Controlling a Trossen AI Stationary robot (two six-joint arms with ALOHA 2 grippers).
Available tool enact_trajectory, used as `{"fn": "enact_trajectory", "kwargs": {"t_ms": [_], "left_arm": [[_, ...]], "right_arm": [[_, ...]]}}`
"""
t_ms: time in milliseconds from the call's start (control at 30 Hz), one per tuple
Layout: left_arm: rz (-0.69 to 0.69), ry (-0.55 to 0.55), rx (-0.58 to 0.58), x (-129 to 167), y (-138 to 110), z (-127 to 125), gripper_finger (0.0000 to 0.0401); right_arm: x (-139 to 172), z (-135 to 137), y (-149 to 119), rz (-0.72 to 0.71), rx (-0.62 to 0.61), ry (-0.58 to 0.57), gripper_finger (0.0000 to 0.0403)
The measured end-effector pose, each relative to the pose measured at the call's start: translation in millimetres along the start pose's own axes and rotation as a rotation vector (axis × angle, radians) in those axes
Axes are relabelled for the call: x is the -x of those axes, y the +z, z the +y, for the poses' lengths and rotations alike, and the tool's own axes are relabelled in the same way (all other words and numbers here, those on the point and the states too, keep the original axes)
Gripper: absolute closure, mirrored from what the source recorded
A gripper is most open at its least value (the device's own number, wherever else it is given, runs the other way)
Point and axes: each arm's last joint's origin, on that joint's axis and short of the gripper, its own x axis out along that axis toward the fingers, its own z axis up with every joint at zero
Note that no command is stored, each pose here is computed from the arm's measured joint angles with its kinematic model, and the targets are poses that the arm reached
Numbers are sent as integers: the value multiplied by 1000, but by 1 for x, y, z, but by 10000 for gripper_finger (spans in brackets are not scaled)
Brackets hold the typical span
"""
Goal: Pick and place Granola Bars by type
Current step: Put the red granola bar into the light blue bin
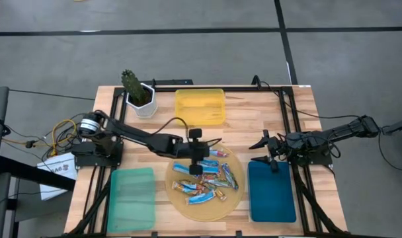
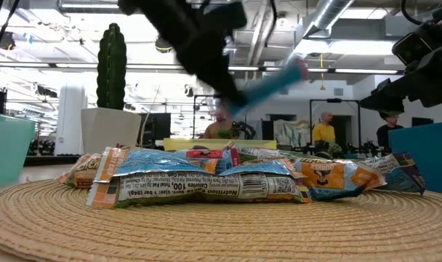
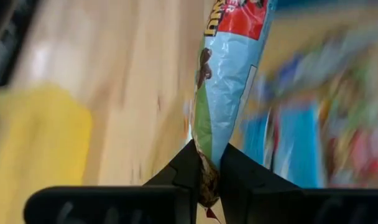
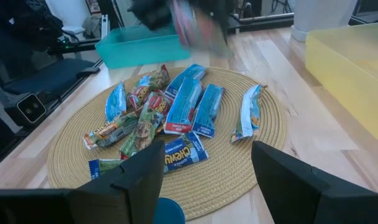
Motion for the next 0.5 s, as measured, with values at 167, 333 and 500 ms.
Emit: {"fn": "enact_trajectory", "kwargs": {"t_ms": [167, 333, 500], "left_arm": [[-246, -27, 105, 27, 30, 8, 373], [-452, -92, 214, 57, 53, 16, 370], [-540, -117, 244, 76, 62, 16, 368]], "right_arm": [[0, 0, 0, 0, 0, 0, 168], [0, 0, 0, 0, 0, 0, 168], [0, 0, 0, 0, 0, 0, 168]]}}
